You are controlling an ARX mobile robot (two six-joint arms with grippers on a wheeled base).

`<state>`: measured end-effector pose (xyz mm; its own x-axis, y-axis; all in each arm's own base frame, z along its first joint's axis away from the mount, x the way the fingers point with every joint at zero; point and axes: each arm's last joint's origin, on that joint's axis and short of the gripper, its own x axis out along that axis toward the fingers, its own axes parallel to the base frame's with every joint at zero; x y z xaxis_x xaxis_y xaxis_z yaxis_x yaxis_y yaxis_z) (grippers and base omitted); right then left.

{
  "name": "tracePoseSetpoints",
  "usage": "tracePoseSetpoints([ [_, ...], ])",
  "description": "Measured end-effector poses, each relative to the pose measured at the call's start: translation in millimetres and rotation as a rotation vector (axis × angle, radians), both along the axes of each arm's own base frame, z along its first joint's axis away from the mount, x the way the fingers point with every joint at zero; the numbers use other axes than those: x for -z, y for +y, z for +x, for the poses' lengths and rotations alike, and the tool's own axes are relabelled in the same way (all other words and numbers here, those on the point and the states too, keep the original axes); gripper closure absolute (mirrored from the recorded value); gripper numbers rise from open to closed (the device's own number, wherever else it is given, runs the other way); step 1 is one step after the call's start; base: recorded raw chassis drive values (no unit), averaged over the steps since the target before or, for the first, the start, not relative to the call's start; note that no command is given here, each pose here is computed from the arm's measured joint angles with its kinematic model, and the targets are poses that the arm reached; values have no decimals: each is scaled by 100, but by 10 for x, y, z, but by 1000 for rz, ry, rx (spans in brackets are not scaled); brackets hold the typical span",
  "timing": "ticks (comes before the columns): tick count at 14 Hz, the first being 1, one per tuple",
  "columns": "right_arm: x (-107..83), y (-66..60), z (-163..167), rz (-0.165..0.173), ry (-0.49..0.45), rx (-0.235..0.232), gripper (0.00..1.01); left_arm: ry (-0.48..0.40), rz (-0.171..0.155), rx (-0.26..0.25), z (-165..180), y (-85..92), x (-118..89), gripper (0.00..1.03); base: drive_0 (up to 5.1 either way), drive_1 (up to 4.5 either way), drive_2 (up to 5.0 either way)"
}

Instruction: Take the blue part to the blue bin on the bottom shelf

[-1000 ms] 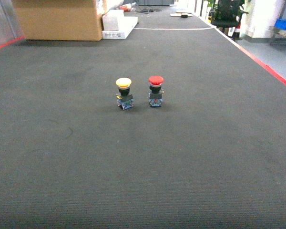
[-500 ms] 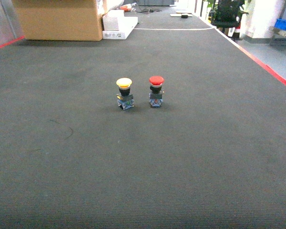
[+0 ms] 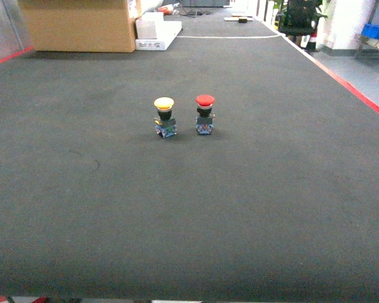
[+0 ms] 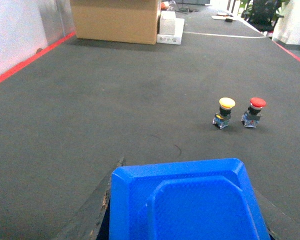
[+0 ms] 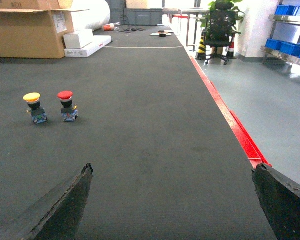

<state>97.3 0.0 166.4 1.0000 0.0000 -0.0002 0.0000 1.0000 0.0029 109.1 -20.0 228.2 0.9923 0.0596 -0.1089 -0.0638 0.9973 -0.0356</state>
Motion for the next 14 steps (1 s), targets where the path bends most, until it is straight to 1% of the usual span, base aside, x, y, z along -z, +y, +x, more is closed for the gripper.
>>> tracePoseSetpoints([
  [2,-2,0,0,0,-2,0,3,-17,-4,-2,-15,5,-16,58,-140,-140,-140],
  [3,-2,0,0,0,-2,0,3,-7,-2,-4,-10,4,-6,59,-204,-204,-204],
  [14,-2,0,0,0,-2,0,3,-5,-1,-3,-6,2,-5,59,-161,-161,-161],
])
